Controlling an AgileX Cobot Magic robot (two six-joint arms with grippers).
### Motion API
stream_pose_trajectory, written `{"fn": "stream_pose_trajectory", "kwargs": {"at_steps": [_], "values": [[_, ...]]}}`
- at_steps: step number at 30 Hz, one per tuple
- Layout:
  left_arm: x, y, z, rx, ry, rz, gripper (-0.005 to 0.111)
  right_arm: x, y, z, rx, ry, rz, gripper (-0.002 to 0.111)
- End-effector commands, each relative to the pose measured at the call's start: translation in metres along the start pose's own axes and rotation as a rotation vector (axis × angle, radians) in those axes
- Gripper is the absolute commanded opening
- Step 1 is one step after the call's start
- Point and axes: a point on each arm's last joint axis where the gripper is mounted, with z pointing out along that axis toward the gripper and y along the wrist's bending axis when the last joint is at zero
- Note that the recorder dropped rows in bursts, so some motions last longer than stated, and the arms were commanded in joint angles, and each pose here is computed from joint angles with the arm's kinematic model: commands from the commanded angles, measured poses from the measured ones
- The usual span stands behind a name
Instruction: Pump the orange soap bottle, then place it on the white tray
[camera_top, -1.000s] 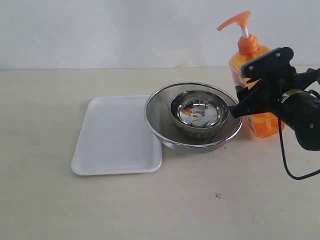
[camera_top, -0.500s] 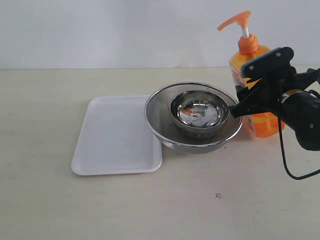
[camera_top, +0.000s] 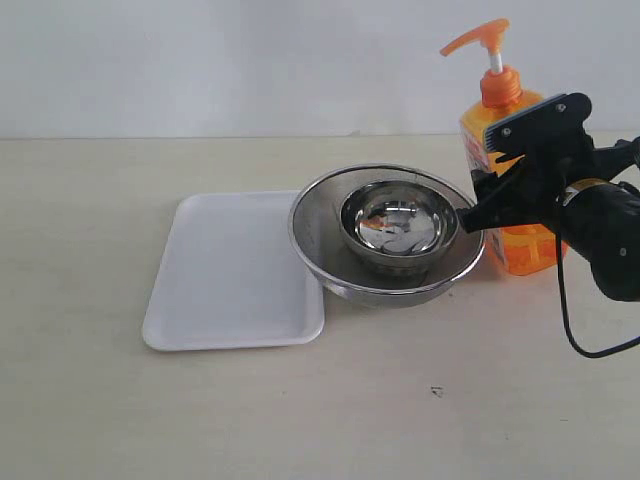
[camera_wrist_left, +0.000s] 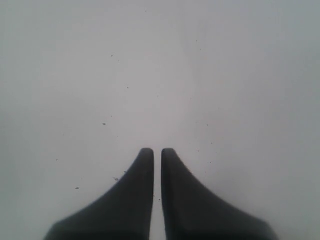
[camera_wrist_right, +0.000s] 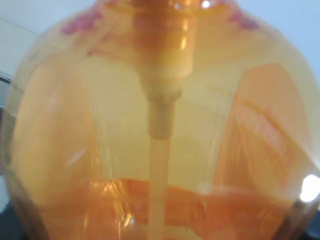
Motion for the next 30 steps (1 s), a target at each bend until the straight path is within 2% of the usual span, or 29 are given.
{"fn": "stream_pose_trajectory", "kwargs": {"at_steps": [1,21,23,27,30], "values": [[0.001,0.001,-0.002,-0.011,0.007,-0.002,0.005,-0.005,-0.001,0.000,0.010,-0.027,0.003,0.000],[0.001,0.001,-0.002,-0.011,0.007,-0.002,0.005,-0.005,-0.002,0.000,0.015,-0.025,0.009,0.000],[0.001,0.001,-0.002,-0.011,0.007,-0.002,0.005,-0.004,-0.005,0.000,0.044,-0.011,0.047,0.000],[0.001,0.001,-0.002,-0.011,0.007,-0.002,0.005,0.000,-0.017,-0.002,0.183,0.012,0.202,0.000],[0.001,0.001,-0.002,-0.011,0.007,-0.002,0.005,-0.001,-0.021,-0.002,0.231,-0.005,0.199,0.000]]}}
